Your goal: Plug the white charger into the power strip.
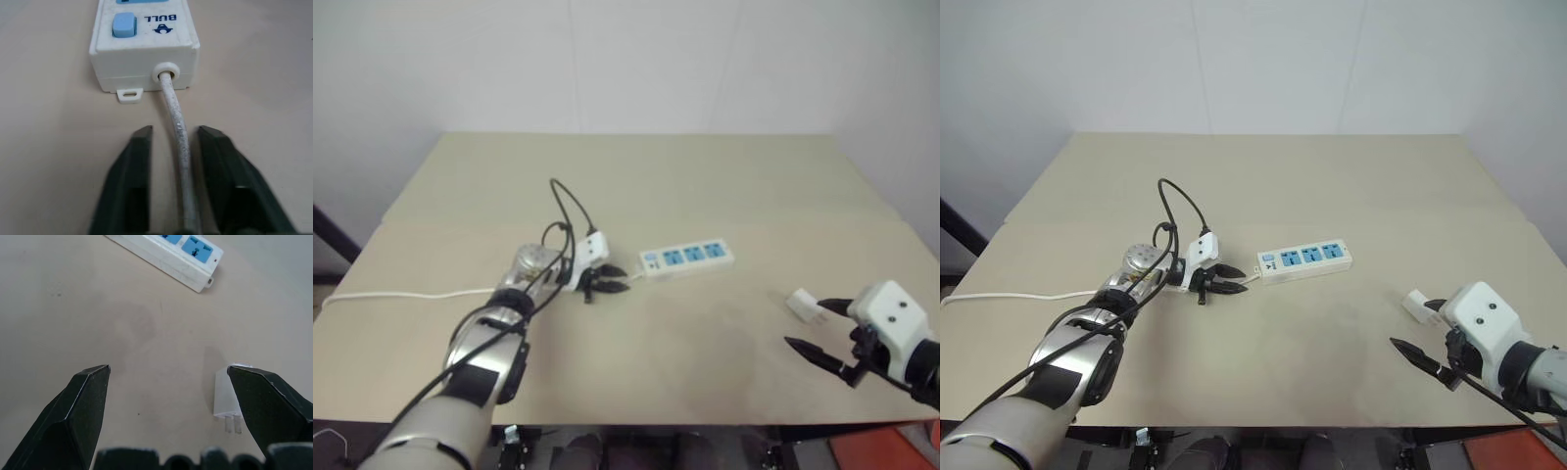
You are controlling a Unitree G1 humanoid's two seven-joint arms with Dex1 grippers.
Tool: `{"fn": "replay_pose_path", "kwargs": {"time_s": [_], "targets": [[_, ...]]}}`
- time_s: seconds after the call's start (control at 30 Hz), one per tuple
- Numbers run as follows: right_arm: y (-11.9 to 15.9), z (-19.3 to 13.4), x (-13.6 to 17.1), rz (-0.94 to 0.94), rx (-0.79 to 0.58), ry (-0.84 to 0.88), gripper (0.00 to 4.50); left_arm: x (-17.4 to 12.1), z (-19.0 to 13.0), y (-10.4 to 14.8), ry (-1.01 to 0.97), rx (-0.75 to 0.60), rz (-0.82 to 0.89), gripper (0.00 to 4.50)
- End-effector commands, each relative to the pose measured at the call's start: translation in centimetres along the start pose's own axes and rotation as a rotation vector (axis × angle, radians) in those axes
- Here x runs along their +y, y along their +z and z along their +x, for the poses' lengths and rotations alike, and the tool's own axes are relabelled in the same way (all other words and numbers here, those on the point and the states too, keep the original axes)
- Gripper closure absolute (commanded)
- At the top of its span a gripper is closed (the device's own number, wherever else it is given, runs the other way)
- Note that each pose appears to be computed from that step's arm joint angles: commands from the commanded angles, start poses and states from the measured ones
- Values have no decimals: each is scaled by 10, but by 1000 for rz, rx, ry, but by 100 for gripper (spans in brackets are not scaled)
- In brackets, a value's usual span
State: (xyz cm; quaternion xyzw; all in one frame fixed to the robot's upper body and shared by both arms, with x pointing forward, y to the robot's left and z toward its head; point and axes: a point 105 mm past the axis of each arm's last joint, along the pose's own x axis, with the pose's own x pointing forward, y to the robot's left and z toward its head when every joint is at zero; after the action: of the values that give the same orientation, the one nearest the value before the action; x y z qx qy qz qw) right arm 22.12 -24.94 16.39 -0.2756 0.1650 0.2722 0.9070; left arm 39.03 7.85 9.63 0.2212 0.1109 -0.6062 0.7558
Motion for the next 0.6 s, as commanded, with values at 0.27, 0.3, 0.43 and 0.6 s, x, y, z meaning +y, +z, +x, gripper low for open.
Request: {"fn": "replay_pose_path", "kwargs": {"time_s": [0.27, 0.3, 0.43, 0.6], "targets": [[6, 7, -3, -38, -3, 13, 0, -4, -14, -1, 31, -103, -8, 448], [6, 8, -3, -40, -1, 17, 0, -4, -21, 2, 35, -139, -17, 448], [2, 12, -2, -33, 2, 22, 0, -21, -72, -10, 79, -119, -9, 448], [-4, 23, -1, -13, 0, 41, 0, -56, -105, -20, 156, -70, -76, 448]]}}
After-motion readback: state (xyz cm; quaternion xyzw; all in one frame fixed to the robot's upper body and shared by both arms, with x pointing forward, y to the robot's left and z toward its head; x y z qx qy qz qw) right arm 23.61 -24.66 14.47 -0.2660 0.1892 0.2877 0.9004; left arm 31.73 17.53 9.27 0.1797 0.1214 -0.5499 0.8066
